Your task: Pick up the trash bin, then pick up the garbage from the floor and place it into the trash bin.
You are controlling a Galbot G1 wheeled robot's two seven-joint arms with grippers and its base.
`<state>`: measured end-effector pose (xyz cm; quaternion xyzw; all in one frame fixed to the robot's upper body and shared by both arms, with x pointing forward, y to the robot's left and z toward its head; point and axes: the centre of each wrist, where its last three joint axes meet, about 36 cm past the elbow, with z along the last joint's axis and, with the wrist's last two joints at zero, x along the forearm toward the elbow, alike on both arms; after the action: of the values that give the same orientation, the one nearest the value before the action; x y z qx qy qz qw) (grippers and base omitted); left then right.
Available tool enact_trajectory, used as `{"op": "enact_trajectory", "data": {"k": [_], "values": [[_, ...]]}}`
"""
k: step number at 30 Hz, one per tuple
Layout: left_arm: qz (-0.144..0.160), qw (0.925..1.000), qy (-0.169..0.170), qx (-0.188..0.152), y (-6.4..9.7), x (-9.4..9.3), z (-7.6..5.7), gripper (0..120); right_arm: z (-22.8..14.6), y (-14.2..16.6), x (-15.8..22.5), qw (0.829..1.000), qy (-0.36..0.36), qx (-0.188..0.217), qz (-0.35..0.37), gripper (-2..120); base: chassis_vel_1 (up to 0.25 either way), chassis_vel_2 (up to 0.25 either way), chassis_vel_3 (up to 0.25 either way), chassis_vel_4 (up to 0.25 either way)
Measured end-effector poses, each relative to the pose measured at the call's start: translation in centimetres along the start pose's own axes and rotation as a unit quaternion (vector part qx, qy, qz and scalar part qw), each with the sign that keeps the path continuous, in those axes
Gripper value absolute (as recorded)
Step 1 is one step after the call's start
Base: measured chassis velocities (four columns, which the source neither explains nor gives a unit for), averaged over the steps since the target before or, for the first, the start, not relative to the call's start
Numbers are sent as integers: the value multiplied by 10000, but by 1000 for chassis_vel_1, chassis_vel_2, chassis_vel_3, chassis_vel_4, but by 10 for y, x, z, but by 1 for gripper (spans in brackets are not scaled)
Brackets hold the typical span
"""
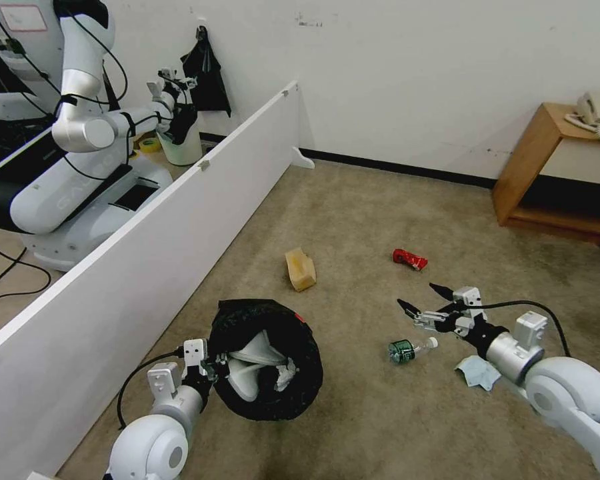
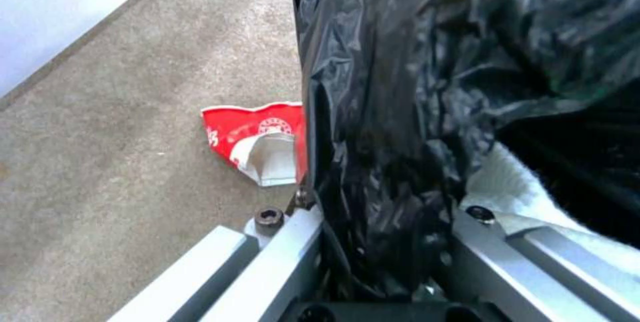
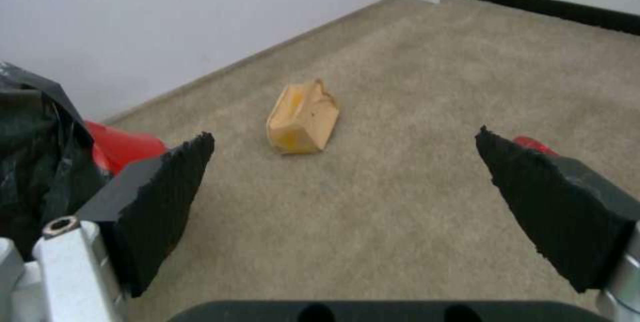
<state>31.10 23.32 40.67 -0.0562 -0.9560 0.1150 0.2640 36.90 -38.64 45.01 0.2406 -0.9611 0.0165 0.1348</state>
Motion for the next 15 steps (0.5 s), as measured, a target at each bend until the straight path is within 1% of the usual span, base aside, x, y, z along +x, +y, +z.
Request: {"op": "enact_trajectory", "data": {"k": [6, 15], "values": [[-1, 10000, -28, 6, -1, 0, 0, 0, -3, -1, 7, 9999, -3, 34, 113, 100, 0, 0, 0, 0], [-52, 9999, -92, 43, 0, 0, -1, 0, -5, 4, 4, 9998, -8, 8, 196, 100, 0, 0, 0, 0]]}}
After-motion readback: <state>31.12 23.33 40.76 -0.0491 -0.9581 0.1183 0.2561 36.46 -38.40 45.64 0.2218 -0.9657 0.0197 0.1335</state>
